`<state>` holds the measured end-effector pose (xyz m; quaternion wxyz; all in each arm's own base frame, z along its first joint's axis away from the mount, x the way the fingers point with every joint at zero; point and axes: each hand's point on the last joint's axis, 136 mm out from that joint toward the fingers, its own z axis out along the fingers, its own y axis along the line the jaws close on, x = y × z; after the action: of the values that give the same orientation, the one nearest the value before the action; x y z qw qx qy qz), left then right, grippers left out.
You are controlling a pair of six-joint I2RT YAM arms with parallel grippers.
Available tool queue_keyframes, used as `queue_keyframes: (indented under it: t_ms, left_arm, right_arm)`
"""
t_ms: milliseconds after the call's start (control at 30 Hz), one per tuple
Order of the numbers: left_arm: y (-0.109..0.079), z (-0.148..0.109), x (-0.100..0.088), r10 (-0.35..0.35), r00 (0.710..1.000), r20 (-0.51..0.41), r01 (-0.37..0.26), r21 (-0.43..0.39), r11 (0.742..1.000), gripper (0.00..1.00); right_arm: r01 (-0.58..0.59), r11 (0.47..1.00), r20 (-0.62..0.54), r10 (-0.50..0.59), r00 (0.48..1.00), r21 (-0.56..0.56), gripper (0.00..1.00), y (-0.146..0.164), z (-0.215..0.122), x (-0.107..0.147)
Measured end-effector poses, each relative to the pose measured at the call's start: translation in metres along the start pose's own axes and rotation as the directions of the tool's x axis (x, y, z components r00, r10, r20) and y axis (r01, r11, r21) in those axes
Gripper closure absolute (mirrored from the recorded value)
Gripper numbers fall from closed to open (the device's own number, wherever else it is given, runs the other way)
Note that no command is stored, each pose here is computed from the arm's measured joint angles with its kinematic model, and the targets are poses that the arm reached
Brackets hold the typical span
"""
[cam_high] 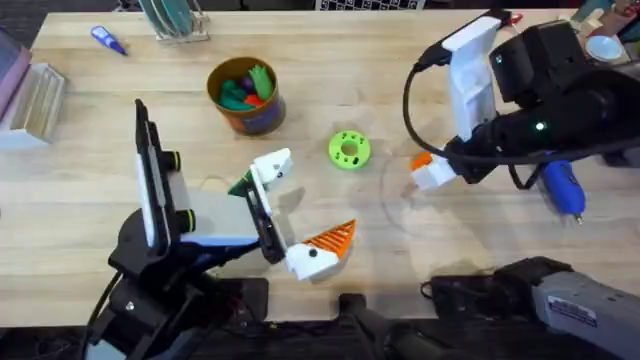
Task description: Pick up the gripper from the table and insert it into the empty holder that is missing its gripper. Then pick up a screw, insert it into the mounting hole, and use the screwdriver to tighten it. Finally, clean up the table by picking up the vegetable and placing it into the bucket.
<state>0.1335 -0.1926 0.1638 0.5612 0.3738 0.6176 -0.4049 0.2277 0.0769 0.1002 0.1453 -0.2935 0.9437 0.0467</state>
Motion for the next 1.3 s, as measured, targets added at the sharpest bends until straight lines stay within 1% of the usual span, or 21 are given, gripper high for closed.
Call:
queue_keyframes:
  t_ms: [33, 100, 133, 300, 467, 700, 1033, 1167, 1200, 1233, 1267, 1300]
  left_arm:
    - [0.0000, 0.0000, -0.0001, 0.000, 1.000, 0.000, 0.000, 0.000, 1.000, 0.015]
    - [0.0000, 0.0000, -0.0002, 0.000, 1.000, 0.000, 0.000, 0.000, 1.000, 0.015]
    - [0.0000, 0.0000, 0.0000, 0.000, 1.000, 0.000, 0.000, 0.000, 1.000, 0.015]
    - [0.0000, 0.0000, -0.0002, 0.000, 1.000, 0.000, 0.000, 0.000, 1.000, 0.015]
    - [0.0000, 0.0000, -0.0001, 0.000, 1.000, 0.000, 0.000, 0.000, 1.000, 0.016]
    - [0.0000, 0.0000, 0.0000, 0.000, 1.000, 0.000, 0.000, 0.000, 1.000, 0.014]
    - [0.0000, 0.0000, -0.0001, 0.000, 1.000, 0.000, 0.000, 0.000, 1.000, 0.015]
    - [0.0000, 0.0000, -0.0001, 0.000, 1.000, 0.000, 0.000, 0.000, 1.000, 0.015]
    - [0.0000, 0.0000, -0.0001, 0.000, 1.000, 0.000, 0.000, 0.000, 1.000, 0.015]
    - [0.0000, 0.0000, -0.0001, 0.000, 1.000, 0.000, 0.000, 0.000, 1.000, 0.015]
    - [0.0000, 0.0000, -0.0001, 0.000, 1.000, 0.000, 0.000, 0.000, 1.000, 0.015]
    - [0.0000, 0.0000, 0.0001, 0.000, 1.000, 0.000, 0.000, 0.000, 1.000, 0.015]
  right_arm:
    - [0.001, 1.000, -0.001, -0.001, 1.000, 0.003, 0.239, -0.0004, 0.0000, 0.0003]
    - [0.006, 1.000, -0.003, -0.006, 1.000, 0.007, 0.380, -0.0012, 0.0000, 0.0004]
    - [0.006, 1.000, -0.002, -0.006, 1.000, 0.008, 0.412, -0.0014, 0.0000, 0.0004]
    - [0.007, 1.000, -0.004, -0.007, 1.000, 0.016, 0.426, -0.0028, 0.0000, 0.0004]
    - [0.006, 1.000, -0.009, -0.006, 1.000, 0.021, 0.499, -0.0052, 0.0039, -0.0015]
    - [0.006, 1.000, -0.013, -0.006, 1.000, 0.023, 0.548, -0.0064, 0.0068, -0.0026]
    - [0.006, 1.000, -0.019, -0.005, 1.000, 0.021, 0.556, -0.0059, 0.0068, -0.0012]
    - [0.006, 1.000, -0.020, -0.005, 1.000, 0.020, 0.593, -0.0058, 0.0068, -0.0009]
    - [0.006, 1.000, -0.020, -0.006, 1.000, 0.020, 0.628, -0.0058, 0.0068, -0.0009]
    - [0.007, 1.000, -0.020, -0.006, 1.000, 0.023, 0.879, -0.0063, 0.0067, -0.0010]
    - [0.006, 1.000, -0.017, -0.006, 1.000, 0.025, 0.958, -0.0068, 0.0067, -0.0017]
    - [0.006, 1.000, -0.014, -0.006, 1.000, 0.028, 0.984, -0.0073, 0.0067, -0.0024]
